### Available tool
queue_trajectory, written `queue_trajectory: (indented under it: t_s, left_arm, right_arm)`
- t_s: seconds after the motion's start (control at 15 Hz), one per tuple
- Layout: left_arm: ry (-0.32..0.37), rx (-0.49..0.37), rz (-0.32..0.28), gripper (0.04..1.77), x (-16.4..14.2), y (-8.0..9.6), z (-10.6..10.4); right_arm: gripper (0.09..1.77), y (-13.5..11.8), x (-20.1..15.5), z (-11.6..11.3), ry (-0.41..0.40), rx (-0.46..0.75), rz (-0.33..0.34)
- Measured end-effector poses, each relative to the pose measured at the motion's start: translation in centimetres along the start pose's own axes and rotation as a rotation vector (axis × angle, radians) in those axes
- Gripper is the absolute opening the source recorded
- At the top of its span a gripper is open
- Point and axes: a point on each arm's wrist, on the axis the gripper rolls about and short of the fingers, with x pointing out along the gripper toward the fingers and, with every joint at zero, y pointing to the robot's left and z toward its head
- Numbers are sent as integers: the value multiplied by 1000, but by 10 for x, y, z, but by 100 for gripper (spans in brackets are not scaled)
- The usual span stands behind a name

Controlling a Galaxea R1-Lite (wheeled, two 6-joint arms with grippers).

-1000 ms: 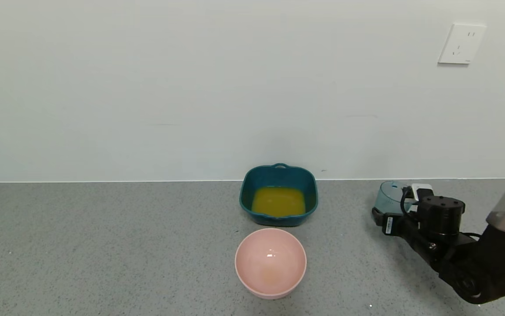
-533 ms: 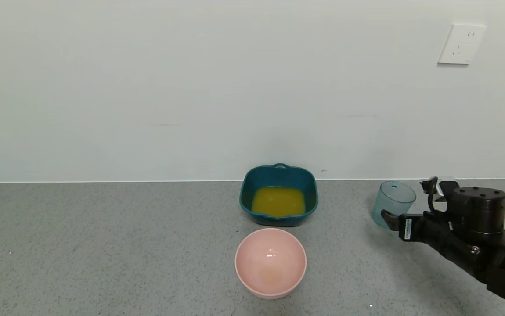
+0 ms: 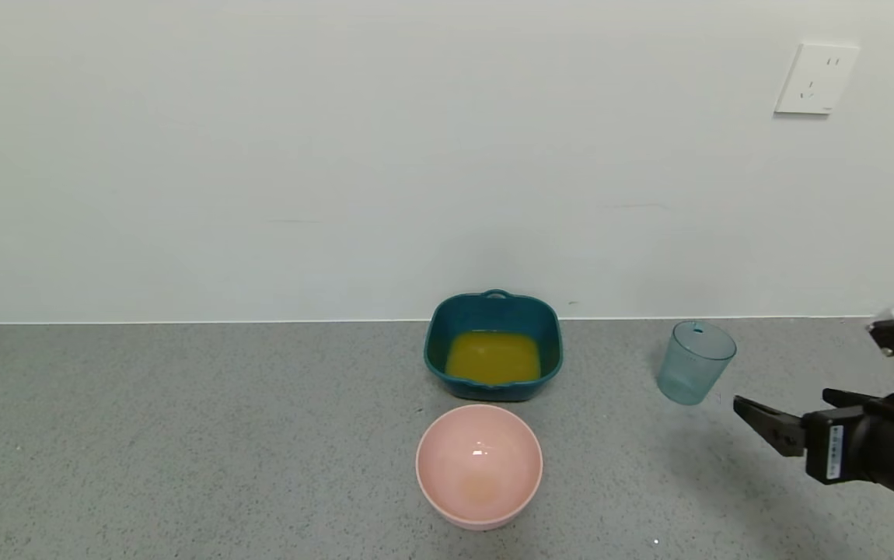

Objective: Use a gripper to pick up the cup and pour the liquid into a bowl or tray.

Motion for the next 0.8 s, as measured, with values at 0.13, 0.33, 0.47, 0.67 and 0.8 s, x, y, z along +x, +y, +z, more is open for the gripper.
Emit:
queue_trajectory:
  t_s: [0.13, 0.33, 0.47, 0.67, 0.8]
  left_arm:
    - [0, 0, 0, 172, 0, 0, 0]
    - [0, 0, 0, 172, 0, 0, 0]
    - [0, 0, 0, 172, 0, 0, 0]
    - [0, 0, 0, 172, 0, 0, 0]
    - [0, 0, 0, 172, 0, 0, 0]
  right_arm:
    - [170, -5, -32, 0, -29, 0, 14]
    - [170, -15, -80, -5, -104, 9, 21]
    - [170, -22, -107, -12, -160, 8, 16]
    - [170, -33, -141, -28, -219, -45, -37]
    - [170, -38, -155, -37, -237, -50, -121]
